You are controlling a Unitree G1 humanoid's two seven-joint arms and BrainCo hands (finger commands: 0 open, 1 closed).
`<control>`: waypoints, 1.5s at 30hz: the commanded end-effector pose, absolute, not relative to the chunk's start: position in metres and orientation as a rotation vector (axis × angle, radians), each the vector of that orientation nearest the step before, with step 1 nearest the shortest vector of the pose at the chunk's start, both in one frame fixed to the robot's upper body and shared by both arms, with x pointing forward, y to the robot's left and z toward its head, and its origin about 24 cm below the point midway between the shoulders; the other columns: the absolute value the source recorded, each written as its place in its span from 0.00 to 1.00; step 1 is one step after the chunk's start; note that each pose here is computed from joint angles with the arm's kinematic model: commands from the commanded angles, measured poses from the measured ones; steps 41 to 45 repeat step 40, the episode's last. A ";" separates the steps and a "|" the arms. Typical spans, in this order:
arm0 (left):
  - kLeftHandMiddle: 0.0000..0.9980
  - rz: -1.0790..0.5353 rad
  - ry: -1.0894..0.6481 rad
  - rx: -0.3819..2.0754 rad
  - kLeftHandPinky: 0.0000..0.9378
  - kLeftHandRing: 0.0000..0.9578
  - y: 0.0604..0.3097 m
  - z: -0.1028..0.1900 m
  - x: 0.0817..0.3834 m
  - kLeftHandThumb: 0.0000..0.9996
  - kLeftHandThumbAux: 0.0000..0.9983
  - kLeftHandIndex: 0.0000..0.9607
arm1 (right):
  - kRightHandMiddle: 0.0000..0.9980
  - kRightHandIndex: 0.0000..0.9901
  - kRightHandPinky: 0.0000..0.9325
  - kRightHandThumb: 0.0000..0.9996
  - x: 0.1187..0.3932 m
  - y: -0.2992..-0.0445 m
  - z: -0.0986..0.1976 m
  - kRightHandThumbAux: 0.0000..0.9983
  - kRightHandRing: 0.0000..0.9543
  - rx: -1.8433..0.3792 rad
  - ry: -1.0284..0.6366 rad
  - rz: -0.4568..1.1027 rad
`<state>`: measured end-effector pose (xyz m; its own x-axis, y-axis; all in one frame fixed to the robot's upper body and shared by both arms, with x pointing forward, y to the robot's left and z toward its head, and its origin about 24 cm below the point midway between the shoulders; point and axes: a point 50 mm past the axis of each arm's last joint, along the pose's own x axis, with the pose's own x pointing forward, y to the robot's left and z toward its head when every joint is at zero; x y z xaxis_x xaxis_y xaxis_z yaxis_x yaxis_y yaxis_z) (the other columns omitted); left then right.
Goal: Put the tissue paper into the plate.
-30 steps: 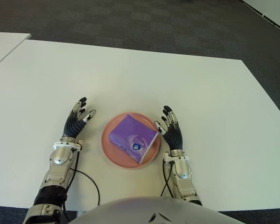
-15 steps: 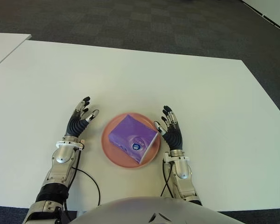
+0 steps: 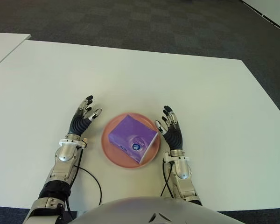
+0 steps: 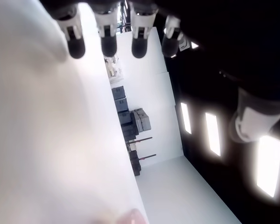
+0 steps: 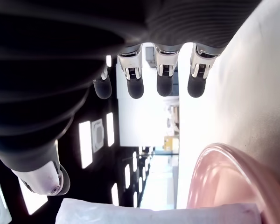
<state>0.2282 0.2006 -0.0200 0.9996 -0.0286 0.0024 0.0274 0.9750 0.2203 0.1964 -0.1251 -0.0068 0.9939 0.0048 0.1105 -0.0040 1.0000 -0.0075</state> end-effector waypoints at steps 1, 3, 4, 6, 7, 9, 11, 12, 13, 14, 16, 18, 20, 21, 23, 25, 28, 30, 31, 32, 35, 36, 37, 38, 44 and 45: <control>0.00 -0.062 0.169 0.192 0.00 0.00 0.194 -0.055 0.199 0.00 0.47 0.00 | 0.00 0.00 0.00 0.00 0.143 -0.134 -0.065 0.63 0.00 -0.061 0.199 -0.005; 0.00 -0.062 0.166 0.193 0.00 0.00 0.194 -0.055 0.200 0.00 0.47 0.00 | 0.00 0.00 0.00 0.00 0.143 -0.134 -0.065 0.63 0.00 -0.061 0.197 -0.005; 0.00 -0.063 0.161 0.195 0.00 0.00 0.194 -0.055 0.199 0.00 0.47 0.00 | 0.00 0.00 0.00 0.00 0.143 -0.133 -0.065 0.63 0.00 -0.062 0.198 -0.008; 0.00 -0.064 0.154 0.198 0.00 0.00 0.194 -0.054 0.199 0.00 0.47 0.00 | 0.00 0.00 0.00 0.00 0.143 -0.133 -0.065 0.63 0.00 -0.064 0.201 -0.015; 0.00 -0.064 0.152 0.198 0.00 0.00 0.195 -0.054 0.199 0.00 0.47 0.00 | 0.00 0.00 0.00 0.00 0.143 -0.133 -0.065 0.63 0.00 -0.065 0.203 -0.019; 0.00 -0.065 0.150 0.197 0.00 0.00 0.194 -0.054 0.200 0.00 0.47 0.00 | 0.00 0.00 0.00 0.00 0.143 -0.133 -0.064 0.63 0.00 -0.067 0.207 -0.025; 0.00 -0.066 0.147 0.197 0.00 0.00 0.194 -0.054 0.201 0.00 0.47 0.00 | 0.00 0.00 0.00 0.00 0.144 -0.133 -0.064 0.63 0.00 -0.069 0.211 -0.028; 0.00 -0.067 0.146 0.197 0.00 0.00 0.193 -0.053 0.201 0.00 0.47 0.00 | 0.00 0.00 0.00 0.00 0.144 -0.132 -0.064 0.64 0.00 -0.070 0.211 -0.029; 0.00 -0.067 0.145 0.197 0.00 0.00 0.193 -0.053 0.201 0.00 0.46 0.00 | 0.00 0.00 0.00 0.00 0.144 -0.132 -0.064 0.64 0.00 -0.071 0.211 -0.029; 0.00 -0.066 0.143 0.197 0.00 0.00 0.192 -0.053 0.201 0.00 0.46 0.00 | 0.00 0.00 0.00 0.00 0.145 -0.132 -0.064 0.64 0.00 -0.070 0.211 -0.031; 0.00 -0.064 0.140 0.196 0.00 0.00 0.191 -0.052 0.201 0.00 0.46 0.00 | 0.00 0.00 0.00 0.00 0.145 -0.132 -0.063 0.64 0.00 -0.069 0.210 -0.034; 0.00 -0.062 0.138 0.196 0.00 0.00 0.190 -0.052 0.200 0.00 0.46 0.00 | 0.00 0.00 0.00 0.00 0.145 -0.131 -0.063 0.63 0.00 -0.067 0.211 -0.039; 0.00 -0.059 0.136 0.196 0.00 0.00 0.190 -0.052 0.200 0.00 0.46 0.00 | 0.00 0.00 0.00 0.00 0.145 -0.131 -0.062 0.63 0.00 -0.065 0.214 -0.046; 0.00 -0.057 0.136 0.197 0.00 0.00 0.190 -0.052 0.200 0.00 0.46 0.00 | 0.00 0.00 0.00 0.00 0.146 -0.131 -0.062 0.63 0.00 -0.065 0.217 -0.049; 0.00 -0.057 0.133 0.201 0.00 0.00 0.189 -0.052 0.199 0.00 0.46 0.00 | 0.00 0.00 0.00 0.00 0.145 -0.131 -0.062 0.63 0.00 -0.061 0.214 -0.049; 0.00 -0.058 0.132 0.203 0.00 0.00 0.189 -0.052 0.198 0.00 0.45 0.00 | 0.00 0.00 0.00 0.00 0.145 -0.131 -0.062 0.63 0.00 -0.058 0.211 -0.049; 0.00 -0.059 0.134 0.203 0.00 0.00 0.190 -0.052 0.198 0.00 0.45 0.00 | 0.00 0.00 0.00 0.00 0.145 -0.131 -0.064 0.63 0.00 -0.057 0.215 -0.054; 0.00 -0.056 0.136 0.202 0.00 0.00 0.191 -0.053 0.198 0.00 0.45 0.00 | 0.00 0.00 0.00 0.00 0.146 -0.131 -0.064 0.63 0.00 -0.059 0.222 -0.060; 0.00 -0.054 0.137 0.201 0.00 0.00 0.191 -0.053 0.198 0.00 0.44 0.00 | 0.00 0.00 0.00 0.01 0.146 -0.131 -0.064 0.63 0.00 -0.060 0.224 -0.062; 0.00 -0.053 0.138 0.201 0.00 0.00 0.191 -0.053 0.198 0.00 0.44 0.00 | 0.00 0.00 0.00 0.01 0.147 -0.131 -0.064 0.63 0.00 -0.061 0.226 -0.065; 0.00 -0.050 0.137 0.200 0.00 0.00 0.191 -0.053 0.199 0.00 0.44 0.00 | 0.00 0.00 0.00 0.02 0.147 -0.131 -0.064 0.63 0.00 -0.061 0.228 -0.071; 0.00 -0.049 0.137 0.200 0.00 0.00 0.192 -0.053 0.199 0.00 0.44 0.00 | 0.00 0.00 0.00 0.02 0.147 -0.131 -0.063 0.63 0.00 -0.060 0.226 -0.076; 0.00 -0.049 0.136 0.200 0.00 0.00 0.191 -0.053 0.199 0.00 0.44 0.00 | 0.00 0.00 0.00 0.02 0.147 -0.131 -0.063 0.63 0.00 -0.059 0.225 -0.079; 0.00 -0.049 0.135 0.201 0.00 0.00 0.191 -0.053 0.199 0.00 0.44 0.00 | 0.00 0.00 0.00 0.02 0.147 -0.131 -0.063 0.63 0.00 -0.058 0.224 -0.082; 0.00 -0.050 0.134 0.202 0.00 0.00 0.191 -0.053 0.199 0.00 0.44 0.00 | 0.00 0.00 0.00 0.02 0.147 -0.131 -0.062 0.63 0.00 -0.056 0.223 -0.086; 0.00 -0.050 0.134 0.202 0.00 0.00 0.191 -0.053 0.199 0.00 0.44 0.00 | 0.00 0.00 0.00 0.02 0.147 -0.131 -0.062 0.63 0.00 -0.056 0.223 -0.086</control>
